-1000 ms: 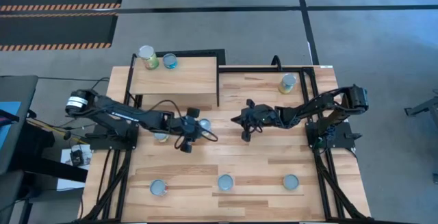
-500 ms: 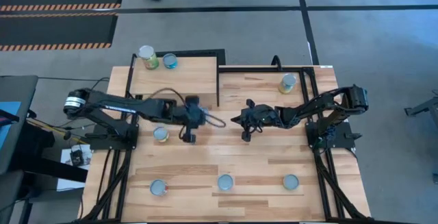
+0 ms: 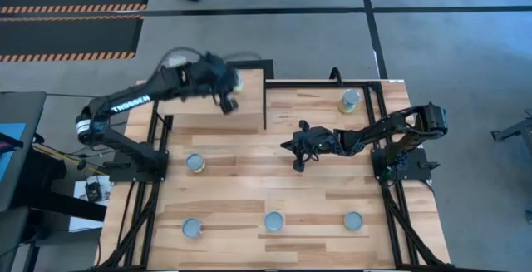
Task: Pick and place cans onto a shelf
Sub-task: Put the canned spaghetti sauce on the shelf
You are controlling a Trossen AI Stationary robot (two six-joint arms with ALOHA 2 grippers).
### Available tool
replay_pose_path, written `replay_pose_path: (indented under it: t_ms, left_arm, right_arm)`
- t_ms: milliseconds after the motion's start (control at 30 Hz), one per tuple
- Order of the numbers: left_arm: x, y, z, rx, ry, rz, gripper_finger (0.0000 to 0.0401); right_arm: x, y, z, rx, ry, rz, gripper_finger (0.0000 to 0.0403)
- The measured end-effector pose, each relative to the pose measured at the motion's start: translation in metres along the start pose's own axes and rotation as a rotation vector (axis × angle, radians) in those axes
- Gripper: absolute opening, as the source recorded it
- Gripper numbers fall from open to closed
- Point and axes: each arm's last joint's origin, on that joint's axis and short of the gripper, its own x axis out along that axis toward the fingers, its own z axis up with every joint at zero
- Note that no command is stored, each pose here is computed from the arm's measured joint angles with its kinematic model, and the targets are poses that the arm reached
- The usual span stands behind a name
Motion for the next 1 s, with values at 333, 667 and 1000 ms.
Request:
replay_pose_path:
  t_ms: [333, 667, 1000]
  left_arm:
    - [0.046, 0.070, -0.026, -0.133, 0.124, -0.009, 0.0000]
    - [0.072, 0.081, -0.022, -0.121, 0.144, -0.008, 0.0000]
    - [0.074, 0.094, -0.026, -0.148, 0.156, -0.004, 0.0000]
  right_arm:
    - [0.000, 0.000, 0.001, 0.001, -0.009, 0.000, 0.0012]
    - [0.000, 0.000, 0.001, 0.001, -0.008, 0.000, 0.0012]
    - [0.000, 0.000, 0.001, 0.001, -0.007, 0.000, 0.0012]
